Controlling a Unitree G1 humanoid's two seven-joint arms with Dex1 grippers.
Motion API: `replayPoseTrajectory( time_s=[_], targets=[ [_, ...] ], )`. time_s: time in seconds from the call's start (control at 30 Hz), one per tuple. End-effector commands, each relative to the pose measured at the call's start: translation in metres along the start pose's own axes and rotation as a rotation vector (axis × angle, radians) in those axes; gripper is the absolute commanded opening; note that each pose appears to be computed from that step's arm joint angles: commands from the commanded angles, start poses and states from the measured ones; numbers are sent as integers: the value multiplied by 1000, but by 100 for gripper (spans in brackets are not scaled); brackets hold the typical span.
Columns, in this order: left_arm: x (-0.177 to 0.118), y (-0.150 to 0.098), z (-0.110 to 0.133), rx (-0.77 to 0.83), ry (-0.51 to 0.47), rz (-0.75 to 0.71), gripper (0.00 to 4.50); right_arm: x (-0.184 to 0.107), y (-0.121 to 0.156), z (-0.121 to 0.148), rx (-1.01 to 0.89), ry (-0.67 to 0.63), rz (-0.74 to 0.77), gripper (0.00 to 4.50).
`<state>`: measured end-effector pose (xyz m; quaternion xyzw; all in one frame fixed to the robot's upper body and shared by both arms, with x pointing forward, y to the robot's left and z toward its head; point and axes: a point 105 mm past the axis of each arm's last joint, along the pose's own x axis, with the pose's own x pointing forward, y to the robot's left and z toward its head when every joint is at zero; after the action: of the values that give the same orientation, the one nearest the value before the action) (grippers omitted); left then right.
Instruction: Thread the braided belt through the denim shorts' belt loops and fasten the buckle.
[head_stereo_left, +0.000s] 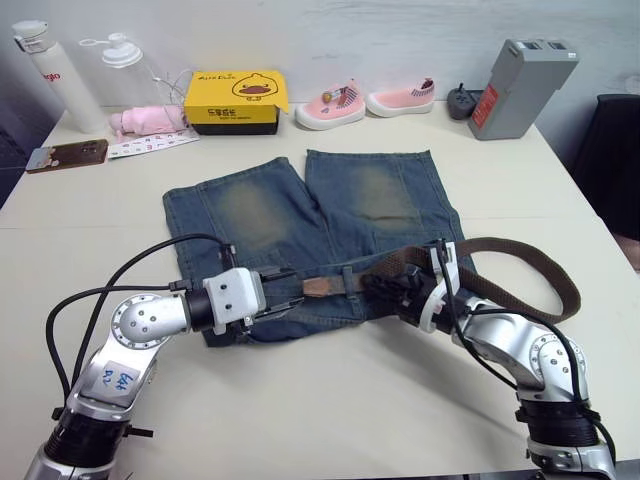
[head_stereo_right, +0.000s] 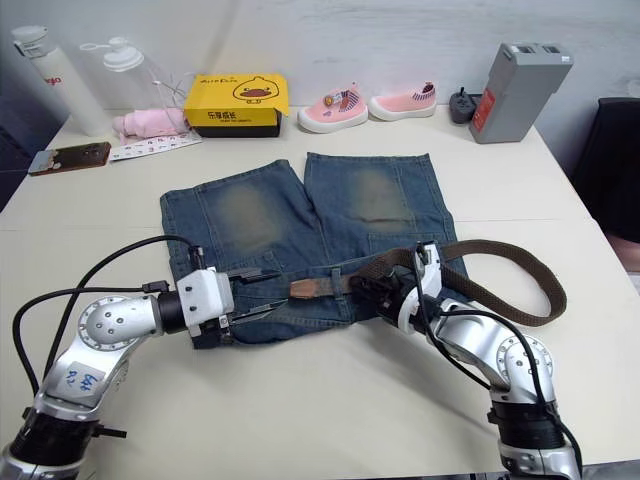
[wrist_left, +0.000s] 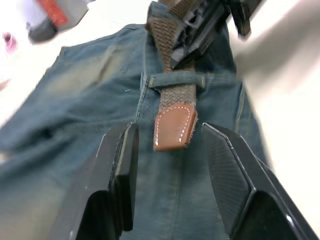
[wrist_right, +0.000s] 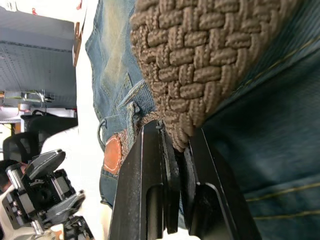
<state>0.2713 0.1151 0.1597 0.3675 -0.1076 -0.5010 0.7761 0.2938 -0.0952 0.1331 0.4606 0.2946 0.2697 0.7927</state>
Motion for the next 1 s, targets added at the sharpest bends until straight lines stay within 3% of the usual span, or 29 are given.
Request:
replayPoseTrajectory(
  time_s=[0.03, 0.13, 0.5, 0.63, 0.67, 0.9, 1.0],
  targets=[
    [0, 2, 3, 230, -21, -9, 335, 0, 4, -5, 1, -5, 10, 0],
    [4, 6, -7, 397, 10, -2, 444, 0, 2, -6, 6, -12, 3, 0],
    [33, -1, -6, 595, -70, -29, 444, 1, 3, -8, 5, -24, 10, 0],
    [34, -4, -8, 622, -76, -59, 354, 1, 4, -8, 4, -28, 12, 0],
    [34, -4, -10, 631, -68, -63, 298, 1, 4, -8, 1, -28, 12, 0],
    [34, -6, -20, 644, -30, -78, 47, 1, 6, -12, -33, -11, 16, 0],
    [33, -5, -25, 646, -3, -70, 47, 1, 7, -11, -44, -15, 16, 0]
  ],
)
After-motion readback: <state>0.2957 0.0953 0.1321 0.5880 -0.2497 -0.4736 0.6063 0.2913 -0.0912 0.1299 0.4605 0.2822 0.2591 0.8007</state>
